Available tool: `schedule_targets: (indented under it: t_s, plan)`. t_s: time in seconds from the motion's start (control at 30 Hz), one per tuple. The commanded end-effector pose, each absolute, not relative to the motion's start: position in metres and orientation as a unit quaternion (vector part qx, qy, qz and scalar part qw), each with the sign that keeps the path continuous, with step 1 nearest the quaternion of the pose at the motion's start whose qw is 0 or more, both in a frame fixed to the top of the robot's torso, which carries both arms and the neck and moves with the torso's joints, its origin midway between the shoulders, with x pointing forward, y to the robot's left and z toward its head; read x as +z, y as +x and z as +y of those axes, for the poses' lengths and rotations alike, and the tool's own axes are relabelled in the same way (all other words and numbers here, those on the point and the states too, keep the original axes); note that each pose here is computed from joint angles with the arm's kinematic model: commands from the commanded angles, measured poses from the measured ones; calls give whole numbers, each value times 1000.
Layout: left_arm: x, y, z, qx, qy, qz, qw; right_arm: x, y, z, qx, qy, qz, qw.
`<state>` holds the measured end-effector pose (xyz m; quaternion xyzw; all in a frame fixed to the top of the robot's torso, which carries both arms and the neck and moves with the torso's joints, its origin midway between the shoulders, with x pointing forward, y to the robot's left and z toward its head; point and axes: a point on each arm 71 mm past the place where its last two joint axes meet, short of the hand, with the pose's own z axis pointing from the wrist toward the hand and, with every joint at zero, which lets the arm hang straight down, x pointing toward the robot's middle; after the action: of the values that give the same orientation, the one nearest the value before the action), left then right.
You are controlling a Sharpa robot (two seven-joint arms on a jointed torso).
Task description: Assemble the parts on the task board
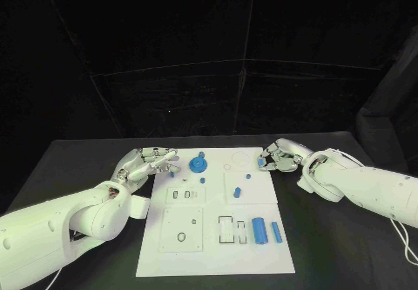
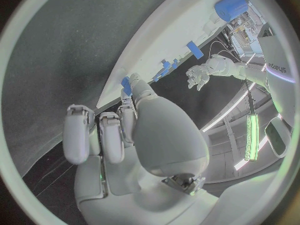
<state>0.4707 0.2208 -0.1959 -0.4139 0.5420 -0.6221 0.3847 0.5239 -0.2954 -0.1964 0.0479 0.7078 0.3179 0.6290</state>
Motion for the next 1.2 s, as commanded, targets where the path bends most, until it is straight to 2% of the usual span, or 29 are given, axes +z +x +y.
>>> schedule_targets:
  t_s: [0.03,0.2,0.33,0.57,0.87,1.2]
  plan:
    - [-195,470,220,-627,-411,541,380,-189,522,-295,325,62,679,655]
    - [-194,470,220,-627,-411,541,381,-183,513,-287,331,76,670,660]
    - [-194,470,220,-627,-411,541,382,-178,505,-268,338,83,671,655]
    - [-195,471,222,-626,-417,538,381,-170,494,-214,340,44,677,652]
    - [-195,472,228,-623,-424,534,383,-170,488,-145,349,-9,686,639]
    - [-192,476,232,-622,-427,529,389,-183,481,-93,339,-42,712,613]
